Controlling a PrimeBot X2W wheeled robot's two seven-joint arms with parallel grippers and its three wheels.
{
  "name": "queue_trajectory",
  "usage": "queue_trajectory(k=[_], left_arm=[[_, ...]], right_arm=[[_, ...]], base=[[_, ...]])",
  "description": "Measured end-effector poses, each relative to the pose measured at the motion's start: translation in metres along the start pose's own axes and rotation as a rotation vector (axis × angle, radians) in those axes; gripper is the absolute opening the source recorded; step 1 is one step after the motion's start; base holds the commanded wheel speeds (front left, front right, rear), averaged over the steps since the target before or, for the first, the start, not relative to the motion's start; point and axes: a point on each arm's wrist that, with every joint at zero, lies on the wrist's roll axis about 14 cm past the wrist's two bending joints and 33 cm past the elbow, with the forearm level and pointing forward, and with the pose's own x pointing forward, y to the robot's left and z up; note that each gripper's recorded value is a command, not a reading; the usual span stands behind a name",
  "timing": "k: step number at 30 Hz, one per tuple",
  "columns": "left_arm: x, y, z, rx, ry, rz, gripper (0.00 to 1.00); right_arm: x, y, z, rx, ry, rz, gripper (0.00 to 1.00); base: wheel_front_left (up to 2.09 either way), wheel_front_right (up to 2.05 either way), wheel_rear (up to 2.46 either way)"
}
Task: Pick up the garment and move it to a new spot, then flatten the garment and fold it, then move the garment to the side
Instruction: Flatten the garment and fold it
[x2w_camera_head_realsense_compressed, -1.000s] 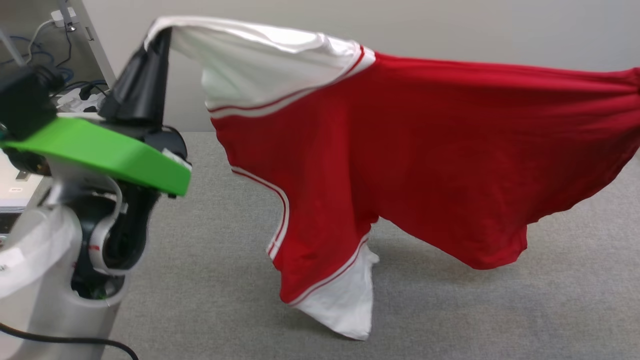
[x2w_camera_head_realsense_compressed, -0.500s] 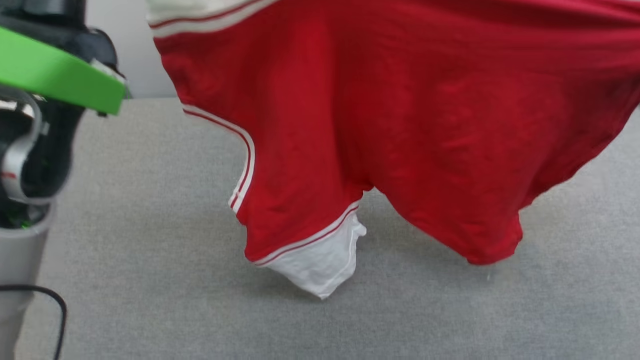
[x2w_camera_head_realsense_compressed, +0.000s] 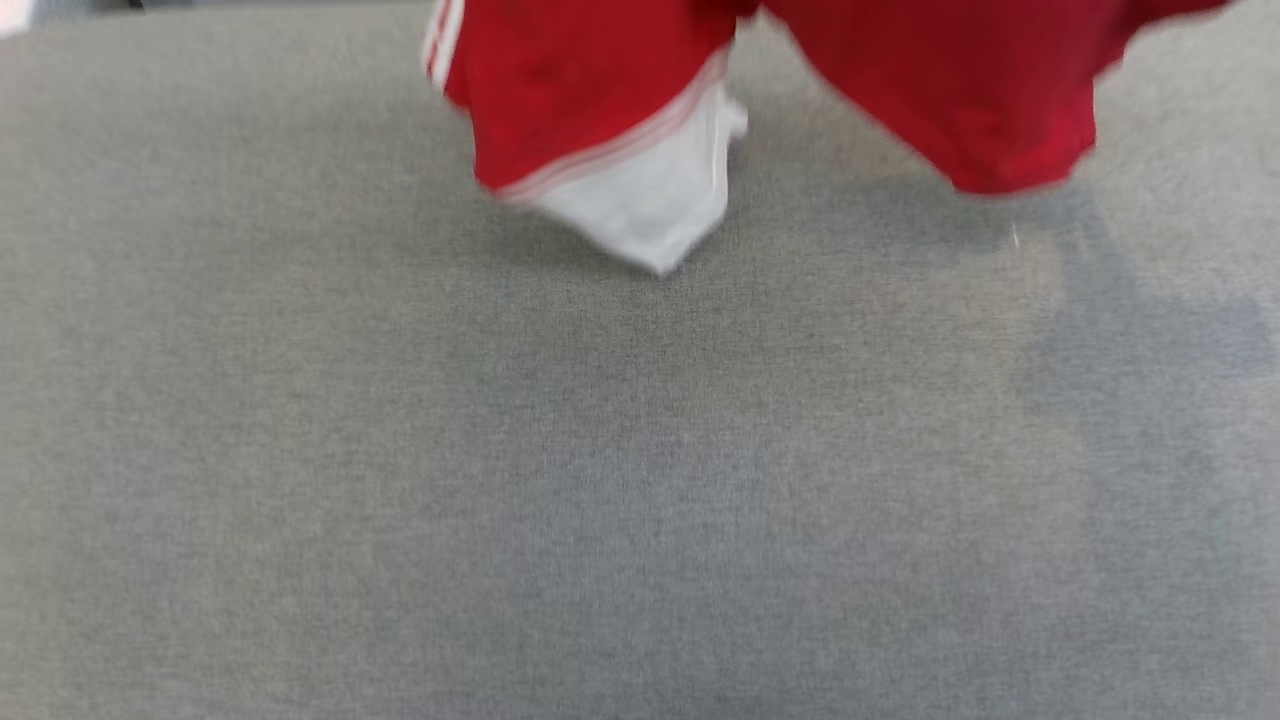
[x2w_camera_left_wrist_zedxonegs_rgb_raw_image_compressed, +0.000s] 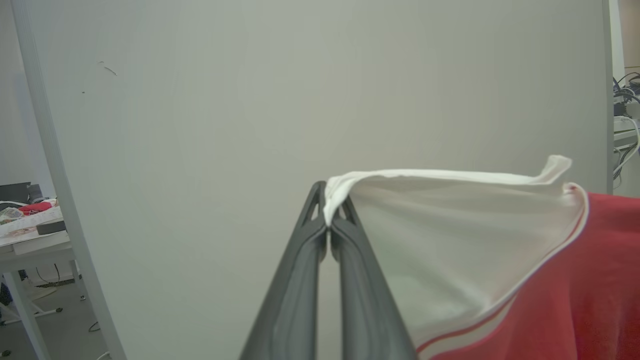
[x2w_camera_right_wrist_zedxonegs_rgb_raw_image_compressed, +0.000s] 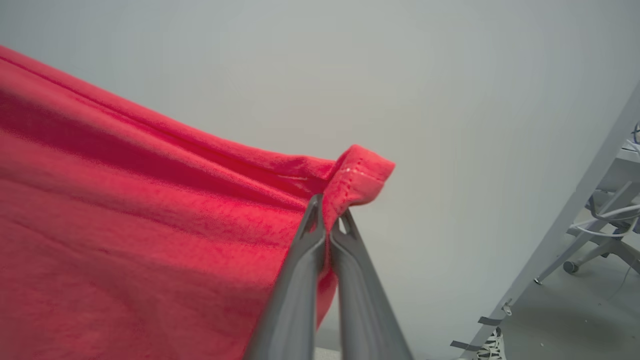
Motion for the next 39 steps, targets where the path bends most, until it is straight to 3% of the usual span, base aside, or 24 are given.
queue_trajectory(k=[8, 15, 18, 22, 28, 39], left_arm=[[0.067, 0.031, -0.047, 0.072, -0.029, 0.038, 0.0], [0.101, 0.047, -0.088, 0.101, -0.083, 0.062, 0.0], [0.104, 0.051, -0.141, 0.086, -0.073, 0.073, 0.0], [0.098, 0.052, -0.176, 0.073, -0.03, 0.079, 0.0], [0.07, 0.034, -0.221, 0.019, 0.062, 0.04, 0.0], [-0.025, -0.008, -0.281, -0.157, 0.278, 0.031, 0.0]], right_arm=[[0.082, 0.001, -0.031, -0.038, -0.025, -0.024, 0.0], [0.13, 0.004, -0.063, -0.041, -0.054, -0.057, 0.0], [0.151, 0.005, -0.098, -0.037, -0.055, -0.075, 0.0], [0.157, 0.021, -0.138, -0.018, -0.024, -0.051, 0.0], [0.156, 0.045, -0.169, -0.011, 0.001, -0.002, 0.0], [0.098, 0.083, -0.223, 0.02, 0.146, 0.106, 0.0]], base=[[0.0, 0.0, 0.0], [0.0, 0.0, 0.0], [0.0, 0.0, 0.0], [0.0, 0.0, 0.0], [0.0, 0.0, 0.0], [0.0, 0.0, 0.0]])
